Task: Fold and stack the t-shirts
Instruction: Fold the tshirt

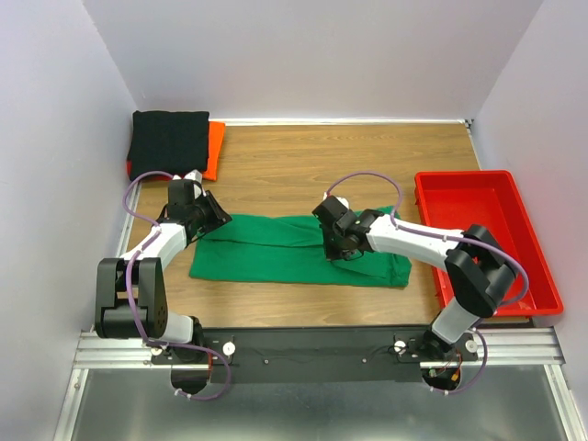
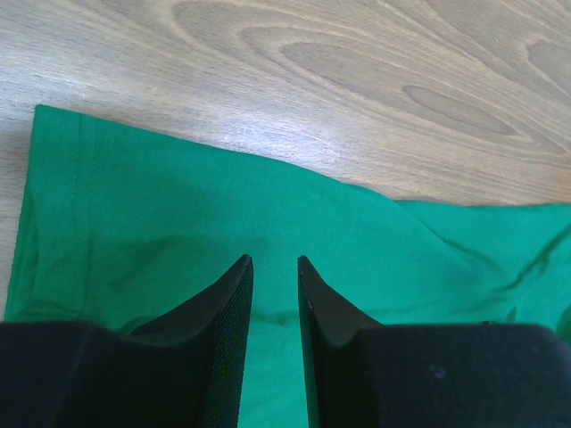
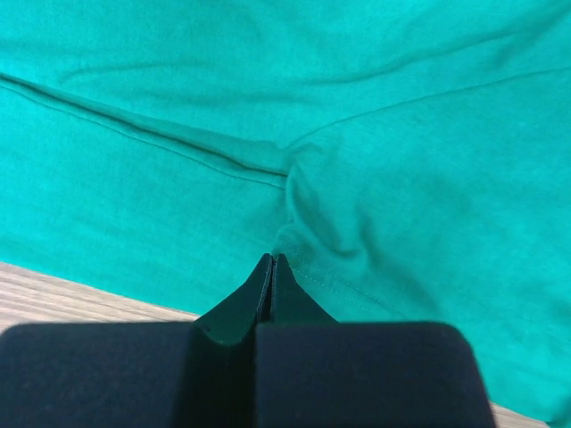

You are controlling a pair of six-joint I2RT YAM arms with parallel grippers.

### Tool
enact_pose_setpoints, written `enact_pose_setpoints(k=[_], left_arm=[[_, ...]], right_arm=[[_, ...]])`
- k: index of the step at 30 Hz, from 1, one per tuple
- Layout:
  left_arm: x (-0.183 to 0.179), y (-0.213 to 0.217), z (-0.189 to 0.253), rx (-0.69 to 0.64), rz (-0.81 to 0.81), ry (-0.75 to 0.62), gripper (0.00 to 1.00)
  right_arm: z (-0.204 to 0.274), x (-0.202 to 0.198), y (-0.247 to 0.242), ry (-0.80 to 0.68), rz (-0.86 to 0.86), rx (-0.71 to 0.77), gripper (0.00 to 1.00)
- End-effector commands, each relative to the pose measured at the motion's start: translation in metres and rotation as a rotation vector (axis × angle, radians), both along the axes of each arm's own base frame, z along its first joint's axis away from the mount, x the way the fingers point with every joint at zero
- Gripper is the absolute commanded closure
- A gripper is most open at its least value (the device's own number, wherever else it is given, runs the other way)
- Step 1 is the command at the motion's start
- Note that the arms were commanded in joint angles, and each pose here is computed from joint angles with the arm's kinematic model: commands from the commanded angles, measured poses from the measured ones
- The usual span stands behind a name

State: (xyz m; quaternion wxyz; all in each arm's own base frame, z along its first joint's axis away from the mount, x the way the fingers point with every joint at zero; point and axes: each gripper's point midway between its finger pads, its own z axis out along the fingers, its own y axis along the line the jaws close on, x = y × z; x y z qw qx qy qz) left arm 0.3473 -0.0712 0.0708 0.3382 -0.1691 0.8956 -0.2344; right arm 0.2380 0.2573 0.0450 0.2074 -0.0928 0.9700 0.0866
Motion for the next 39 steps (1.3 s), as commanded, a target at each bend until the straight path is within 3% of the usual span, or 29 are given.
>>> enact_pose_setpoints(k=[1,3,5,9,13,20,23,29,32,39], left_arm=[[0.001,-0.005,0.001,-0.008,-0.033,-0.017,0.66],[0.000,-0.005,0.000,-0.007,-0.034,-0.014,0.66],[-0.001,-0.005,0.000,-0.008,-0.038,-0.015,0.66],[0.000,-0.006,0.005,-0.011,-0.039,-0.029,0.65],[-0.001,-0.012,0.010,-0.007,-0.041,-0.032,0.65],[-0.001,-0.008,0.000,0.098,0.121,0.007,0.66],[-0.012,-0.001,-0.018,0.100,0.194,0.063,0.71],[-0.032,0.015,-0.050,0.146,0.284,0.153,0.71],[-0.046,0.014,-0.065,0.127,0.299,0.203,0.76],[-0.050,0.013,-0.066,0.122,0.300,0.211,1.00]], right_arm=[[0.001,0.001,0.016,0.020,-0.004,0.044,1.00],[-0.001,0.001,0.016,0.021,-0.004,0.043,0.99],[0.000,0.001,0.013,0.014,-0.014,0.038,0.91],[0.023,0.008,0.009,-0.059,-0.045,0.065,0.51],[0.046,0.018,-0.006,-0.160,-0.113,0.067,0.36],[0.041,0.038,-0.045,-0.188,-0.262,0.022,0.35],[0.032,0.049,-0.065,-0.178,-0.331,0.000,0.36],[0.006,0.055,-0.091,-0.134,-0.397,-0.006,0.36],[-0.006,0.051,-0.099,-0.115,-0.420,-0.004,0.36],[-0.032,0.044,-0.113,-0.049,-0.464,0.022,0.36]])
